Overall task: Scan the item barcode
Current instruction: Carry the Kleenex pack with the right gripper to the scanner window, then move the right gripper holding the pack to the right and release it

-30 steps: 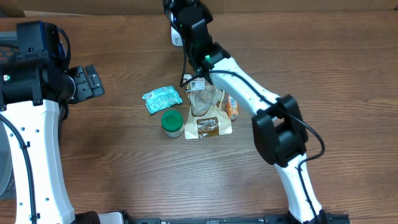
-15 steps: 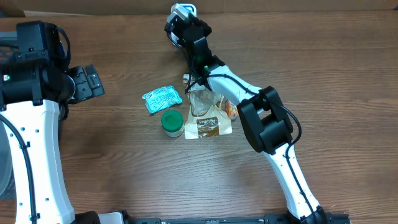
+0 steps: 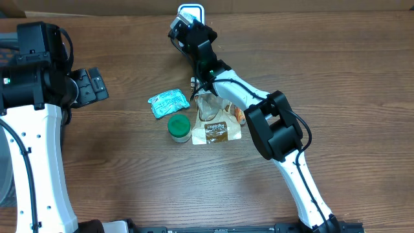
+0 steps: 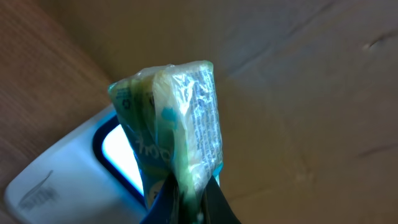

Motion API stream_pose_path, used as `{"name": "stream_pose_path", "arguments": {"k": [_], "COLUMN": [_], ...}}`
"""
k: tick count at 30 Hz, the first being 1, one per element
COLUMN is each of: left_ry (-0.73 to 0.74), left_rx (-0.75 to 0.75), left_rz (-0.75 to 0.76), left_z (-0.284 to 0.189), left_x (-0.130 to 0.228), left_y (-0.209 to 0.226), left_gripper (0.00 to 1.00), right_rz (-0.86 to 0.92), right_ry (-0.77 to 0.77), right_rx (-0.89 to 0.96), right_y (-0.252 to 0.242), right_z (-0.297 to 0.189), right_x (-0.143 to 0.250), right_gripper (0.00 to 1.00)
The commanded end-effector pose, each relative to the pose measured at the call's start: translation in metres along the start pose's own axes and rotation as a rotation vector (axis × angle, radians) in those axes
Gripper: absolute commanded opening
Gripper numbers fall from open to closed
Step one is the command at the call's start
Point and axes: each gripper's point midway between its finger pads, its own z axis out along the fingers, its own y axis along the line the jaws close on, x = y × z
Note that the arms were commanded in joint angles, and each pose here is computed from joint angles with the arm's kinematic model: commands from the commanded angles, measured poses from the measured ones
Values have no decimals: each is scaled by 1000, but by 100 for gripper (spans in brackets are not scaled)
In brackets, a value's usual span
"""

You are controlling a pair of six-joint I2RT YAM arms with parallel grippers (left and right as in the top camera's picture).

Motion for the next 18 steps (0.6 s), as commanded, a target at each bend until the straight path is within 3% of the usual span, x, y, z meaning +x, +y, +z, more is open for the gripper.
{"name": "stream_pose_path", "arguments": {"k": [1,6,13,18], "left_ry": [-2,-2,-2,-2], "left_rx": [-10,-10,-10,-10], "left_rz": [-17,-17,-17,-17], "left_z": [0,0,0,0], "left_x": [-1,-1,-1,-1], "left_y": [2,2,2,2], "left_gripper": [100,100,100,100], "right_rz": [146,304,682,865], "right_ry": [-80,-66,20,151], "right_rx": [63,27,-290,-377], "right_y": [-73,-110,-140,-178], "right_z": [-34,-67,-165,-224], "right_x": [-62,-85,-114,-91], "right_gripper": [4,4,4,4]}}
